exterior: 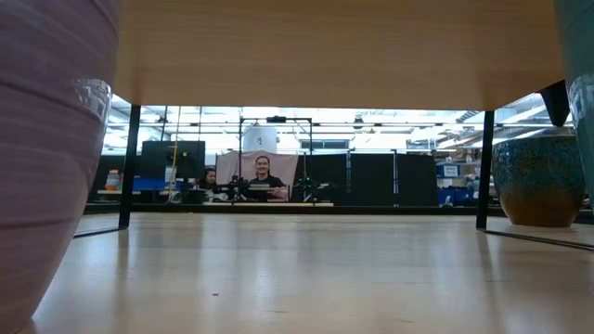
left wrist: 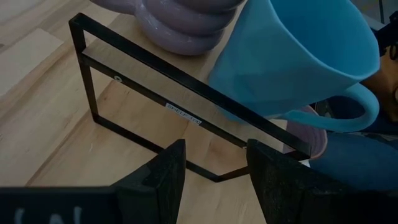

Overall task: Place coffee mugs
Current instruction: Put the brown blue mug on the shelf

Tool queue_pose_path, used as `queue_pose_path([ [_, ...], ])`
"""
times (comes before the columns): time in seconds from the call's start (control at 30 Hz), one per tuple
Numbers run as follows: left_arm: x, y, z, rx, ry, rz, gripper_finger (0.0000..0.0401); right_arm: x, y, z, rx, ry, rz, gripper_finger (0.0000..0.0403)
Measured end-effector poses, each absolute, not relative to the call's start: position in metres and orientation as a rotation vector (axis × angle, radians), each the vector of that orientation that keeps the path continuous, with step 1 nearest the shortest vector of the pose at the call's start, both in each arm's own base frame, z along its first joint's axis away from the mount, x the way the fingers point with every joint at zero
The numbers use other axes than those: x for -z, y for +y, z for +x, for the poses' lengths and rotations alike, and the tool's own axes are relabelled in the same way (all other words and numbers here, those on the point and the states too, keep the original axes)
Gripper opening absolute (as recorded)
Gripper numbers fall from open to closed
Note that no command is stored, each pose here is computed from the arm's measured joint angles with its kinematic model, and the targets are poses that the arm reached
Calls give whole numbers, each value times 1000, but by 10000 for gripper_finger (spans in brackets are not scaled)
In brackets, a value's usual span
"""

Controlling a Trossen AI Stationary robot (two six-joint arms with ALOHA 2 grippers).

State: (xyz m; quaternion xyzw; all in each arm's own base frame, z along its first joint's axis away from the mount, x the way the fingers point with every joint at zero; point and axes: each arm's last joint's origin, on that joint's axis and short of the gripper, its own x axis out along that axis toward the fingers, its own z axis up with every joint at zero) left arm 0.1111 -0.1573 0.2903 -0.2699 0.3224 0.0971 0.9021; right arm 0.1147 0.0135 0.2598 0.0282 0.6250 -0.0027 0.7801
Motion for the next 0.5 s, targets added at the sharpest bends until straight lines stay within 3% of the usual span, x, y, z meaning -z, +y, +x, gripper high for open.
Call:
queue_pose_path([
  [0.5, -290, -157, 111, -201, 666, -558, 176, -245, 14, 118, 53, 1338, 102, 166],
])
